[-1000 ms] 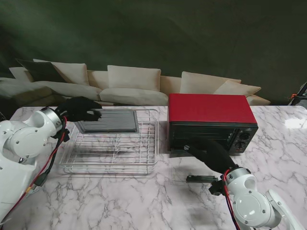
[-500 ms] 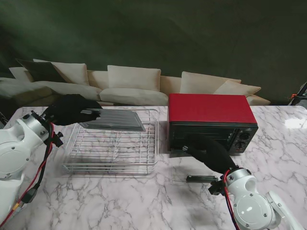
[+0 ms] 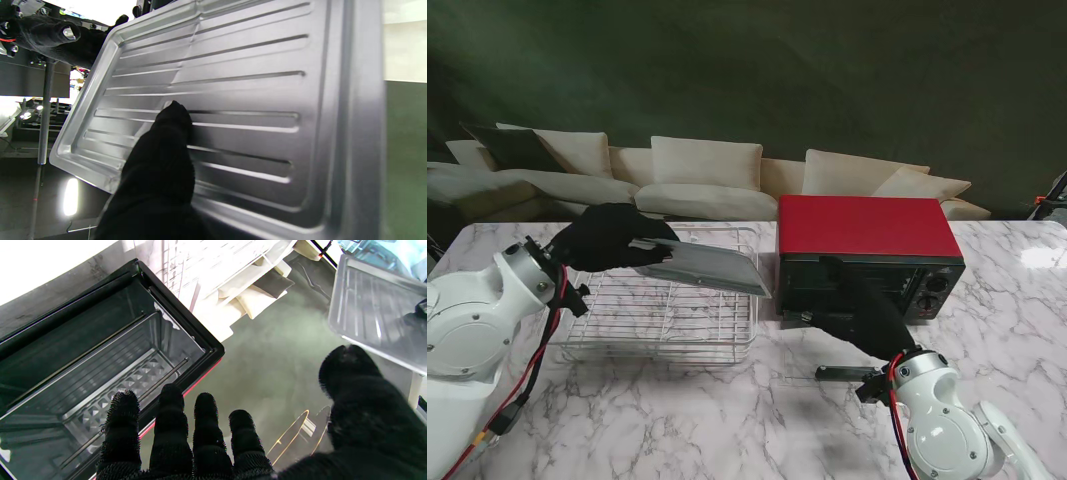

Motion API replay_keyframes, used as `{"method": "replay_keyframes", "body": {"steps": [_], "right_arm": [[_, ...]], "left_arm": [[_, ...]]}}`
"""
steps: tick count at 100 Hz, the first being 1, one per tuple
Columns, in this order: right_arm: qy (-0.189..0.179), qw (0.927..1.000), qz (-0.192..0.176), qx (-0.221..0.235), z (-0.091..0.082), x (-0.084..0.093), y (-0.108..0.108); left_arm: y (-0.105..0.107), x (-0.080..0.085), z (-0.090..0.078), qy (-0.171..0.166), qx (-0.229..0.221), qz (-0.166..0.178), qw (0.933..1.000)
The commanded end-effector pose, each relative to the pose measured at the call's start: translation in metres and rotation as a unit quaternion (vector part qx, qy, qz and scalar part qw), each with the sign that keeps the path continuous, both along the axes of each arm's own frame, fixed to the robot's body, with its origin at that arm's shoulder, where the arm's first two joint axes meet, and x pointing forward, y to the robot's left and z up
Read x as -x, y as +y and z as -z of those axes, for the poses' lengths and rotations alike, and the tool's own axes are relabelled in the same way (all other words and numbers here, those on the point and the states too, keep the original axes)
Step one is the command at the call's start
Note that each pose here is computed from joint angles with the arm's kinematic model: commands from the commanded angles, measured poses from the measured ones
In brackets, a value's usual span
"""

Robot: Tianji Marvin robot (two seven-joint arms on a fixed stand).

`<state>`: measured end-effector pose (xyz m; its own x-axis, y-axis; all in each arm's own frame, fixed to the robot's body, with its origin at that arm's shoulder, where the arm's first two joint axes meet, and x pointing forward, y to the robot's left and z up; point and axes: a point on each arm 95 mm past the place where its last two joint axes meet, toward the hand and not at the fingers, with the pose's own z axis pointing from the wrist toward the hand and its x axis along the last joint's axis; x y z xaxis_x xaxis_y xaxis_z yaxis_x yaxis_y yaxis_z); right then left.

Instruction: Slide the trays into the oven

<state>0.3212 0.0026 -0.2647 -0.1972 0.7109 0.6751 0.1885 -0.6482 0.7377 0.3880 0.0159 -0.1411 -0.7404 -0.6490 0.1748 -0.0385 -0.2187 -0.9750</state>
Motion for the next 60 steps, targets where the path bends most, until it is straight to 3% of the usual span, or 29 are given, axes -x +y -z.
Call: {"method": "replay_keyframes", "body": {"steps": [1,60], "right_arm": [[-0.01,0.9999,-0.001,-0.008,-0.002,-0.001,0.005],[-0.014,0.998,-0.045,-0.041,-0.007,-0.003,0.026]], "left_arm": [[-0.01,-0.001,-0.001,0.005,0.003,0.01,0.9999],[-0.06,-0.008,0.006,0.026,0.023,0.048,0.9982]]}}
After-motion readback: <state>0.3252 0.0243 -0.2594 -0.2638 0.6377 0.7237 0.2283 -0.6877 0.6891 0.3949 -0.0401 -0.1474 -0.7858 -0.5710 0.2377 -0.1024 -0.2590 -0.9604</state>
